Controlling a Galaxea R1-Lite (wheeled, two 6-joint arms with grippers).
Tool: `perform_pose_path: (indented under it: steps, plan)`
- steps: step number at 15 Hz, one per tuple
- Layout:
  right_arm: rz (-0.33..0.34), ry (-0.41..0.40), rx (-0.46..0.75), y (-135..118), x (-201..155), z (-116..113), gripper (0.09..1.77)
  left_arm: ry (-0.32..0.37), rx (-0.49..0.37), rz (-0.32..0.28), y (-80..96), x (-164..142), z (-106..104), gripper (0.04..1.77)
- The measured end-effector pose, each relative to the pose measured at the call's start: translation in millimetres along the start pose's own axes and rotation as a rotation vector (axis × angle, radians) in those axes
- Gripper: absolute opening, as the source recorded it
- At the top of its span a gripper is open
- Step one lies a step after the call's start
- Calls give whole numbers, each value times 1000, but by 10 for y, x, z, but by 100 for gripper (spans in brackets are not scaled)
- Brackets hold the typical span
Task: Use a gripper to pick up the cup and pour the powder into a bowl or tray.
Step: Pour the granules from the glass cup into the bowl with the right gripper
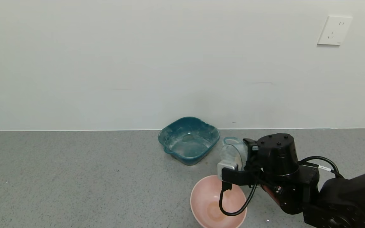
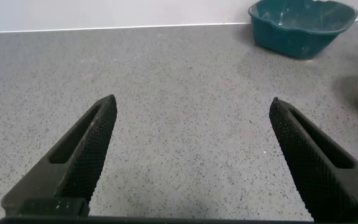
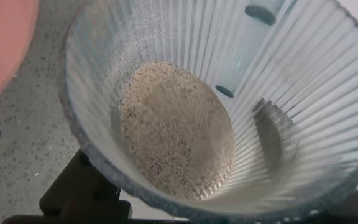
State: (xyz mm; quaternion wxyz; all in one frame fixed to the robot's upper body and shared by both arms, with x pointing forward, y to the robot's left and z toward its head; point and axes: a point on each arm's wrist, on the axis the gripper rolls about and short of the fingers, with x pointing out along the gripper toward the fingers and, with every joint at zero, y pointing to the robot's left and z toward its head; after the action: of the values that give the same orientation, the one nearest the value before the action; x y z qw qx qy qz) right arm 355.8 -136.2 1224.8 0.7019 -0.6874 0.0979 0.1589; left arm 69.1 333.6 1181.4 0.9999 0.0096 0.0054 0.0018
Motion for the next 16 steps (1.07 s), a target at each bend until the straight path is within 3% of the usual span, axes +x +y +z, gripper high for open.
perform_pose_path:
  steps: [6, 16]
  plan:
    - [-4, 48, -150, 56, -53, 45, 135, 0, 0, 0, 0, 0, 0, 176]
    - [-5, 63, -375, 88, -88, 99, 135, 0, -2, 0, 0, 0, 0, 176]
